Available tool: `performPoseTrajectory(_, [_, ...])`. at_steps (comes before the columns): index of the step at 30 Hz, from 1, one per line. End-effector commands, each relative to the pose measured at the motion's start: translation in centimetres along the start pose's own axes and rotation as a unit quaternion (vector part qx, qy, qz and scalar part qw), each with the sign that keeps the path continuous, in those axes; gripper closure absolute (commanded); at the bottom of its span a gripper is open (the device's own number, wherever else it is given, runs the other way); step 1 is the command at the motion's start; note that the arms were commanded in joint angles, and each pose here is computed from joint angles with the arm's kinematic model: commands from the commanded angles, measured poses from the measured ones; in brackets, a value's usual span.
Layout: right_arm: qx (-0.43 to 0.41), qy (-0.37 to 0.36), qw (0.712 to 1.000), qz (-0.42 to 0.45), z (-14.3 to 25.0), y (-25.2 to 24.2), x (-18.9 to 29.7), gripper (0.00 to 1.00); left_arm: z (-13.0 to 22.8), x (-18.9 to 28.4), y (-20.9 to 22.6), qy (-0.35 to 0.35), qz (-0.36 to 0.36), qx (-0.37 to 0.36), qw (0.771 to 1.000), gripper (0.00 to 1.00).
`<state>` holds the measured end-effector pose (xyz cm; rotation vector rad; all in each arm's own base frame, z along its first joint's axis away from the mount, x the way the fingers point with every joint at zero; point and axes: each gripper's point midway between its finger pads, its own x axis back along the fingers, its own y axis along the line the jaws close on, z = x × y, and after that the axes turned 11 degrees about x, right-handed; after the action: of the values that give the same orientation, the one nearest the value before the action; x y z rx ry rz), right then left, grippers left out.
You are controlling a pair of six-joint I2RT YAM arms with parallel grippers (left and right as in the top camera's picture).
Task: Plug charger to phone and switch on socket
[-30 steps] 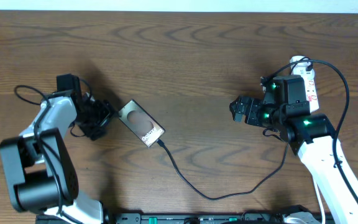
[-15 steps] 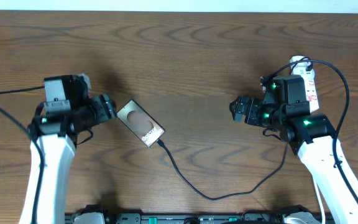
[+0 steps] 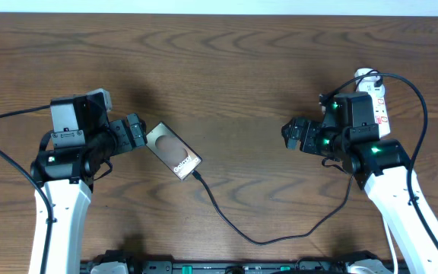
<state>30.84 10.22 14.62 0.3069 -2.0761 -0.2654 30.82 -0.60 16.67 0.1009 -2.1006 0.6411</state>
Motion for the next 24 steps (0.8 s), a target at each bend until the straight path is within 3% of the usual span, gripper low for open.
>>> performPoseTrajectory(1, [0.021, 0.000, 0.999, -0.043, -0.5, 1.5, 0.4, 0.01, -0.1, 0.1, 0.0, -0.002, -0.002, -0.006, 1.000, 0.01])
performPoseTrajectory(5, [0.059, -0.006, 0.989, -0.139, -2.0, 3.8, 3.3, 0.01, -0.1, 0.1, 0.0, -0.002, -0.002, -0.006, 1.000, 0.01])
performPoseTrajectory(8, [0.072, -0.013, 0.985, -0.156, -3.3, 3.3, 6.3, 0.01, -0.1, 0.1, 0.0, -0.002, -0.002, -0.006, 1.000, 0.01])
performPoseTrajectory(12, [0.079, -0.040, 0.989, -0.117, -5.4, 0.5, 10.3, 0.01, -0.1, 0.1, 0.0, -0.002, -0.002, -0.006, 1.000, 0.01])
performPoseTrajectory(18, [0.019, -0.089, 0.996, -0.010, -8.0, -6.8, 14.1, 0.01, -0.1, 0.1, 0.0, -0.002, -0.002, -0.006, 1.000, 0.01])
performPoseTrajectory(24, [-0.035, -0.067, 0.997, 0.031, -8.0, -14.5, 12.9, 0.01, -0.1, 0.1, 0.0, -0.002, -0.002, -0.006, 1.000, 0.01])
